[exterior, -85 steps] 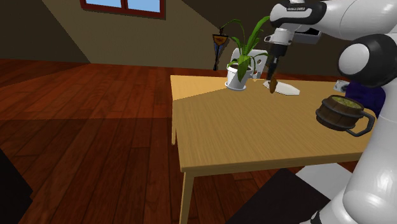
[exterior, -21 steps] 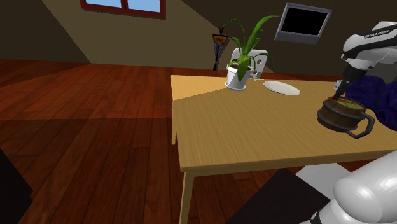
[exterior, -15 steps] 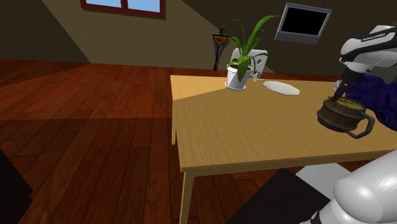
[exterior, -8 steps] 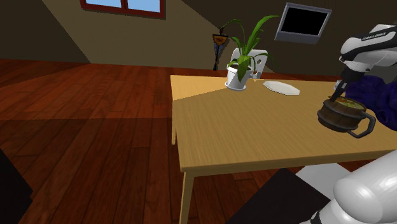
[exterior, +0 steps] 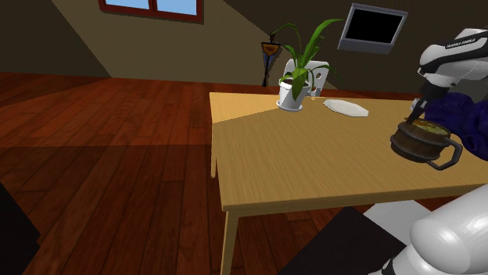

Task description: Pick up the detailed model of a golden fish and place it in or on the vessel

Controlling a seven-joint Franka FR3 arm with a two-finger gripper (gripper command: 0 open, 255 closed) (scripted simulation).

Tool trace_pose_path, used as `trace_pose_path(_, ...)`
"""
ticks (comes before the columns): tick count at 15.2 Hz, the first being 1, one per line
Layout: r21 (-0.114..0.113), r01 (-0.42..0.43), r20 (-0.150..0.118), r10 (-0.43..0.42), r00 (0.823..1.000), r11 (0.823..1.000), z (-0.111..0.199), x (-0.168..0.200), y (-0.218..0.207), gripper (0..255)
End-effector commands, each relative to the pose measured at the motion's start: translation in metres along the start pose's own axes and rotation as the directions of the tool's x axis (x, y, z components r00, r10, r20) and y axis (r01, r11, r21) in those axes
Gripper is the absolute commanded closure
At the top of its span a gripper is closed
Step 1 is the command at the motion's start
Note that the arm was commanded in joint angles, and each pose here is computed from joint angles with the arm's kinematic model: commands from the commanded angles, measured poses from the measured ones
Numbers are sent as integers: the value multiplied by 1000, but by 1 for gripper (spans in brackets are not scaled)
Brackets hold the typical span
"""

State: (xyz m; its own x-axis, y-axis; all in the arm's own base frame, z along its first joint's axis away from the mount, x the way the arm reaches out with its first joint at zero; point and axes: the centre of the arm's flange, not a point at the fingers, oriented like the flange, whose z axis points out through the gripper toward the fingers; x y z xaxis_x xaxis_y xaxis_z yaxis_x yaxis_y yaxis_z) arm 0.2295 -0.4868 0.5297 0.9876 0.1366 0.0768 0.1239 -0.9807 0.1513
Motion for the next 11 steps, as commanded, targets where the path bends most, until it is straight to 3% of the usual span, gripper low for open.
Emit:
trace_pose_path(1, 2, -2, 3, 2, 1000, 1000, -8, -1, 2, 255)
trace_pose_path(11, 2, -2, 3, 2, 1000, 1000, -60, 3, 10, 255)
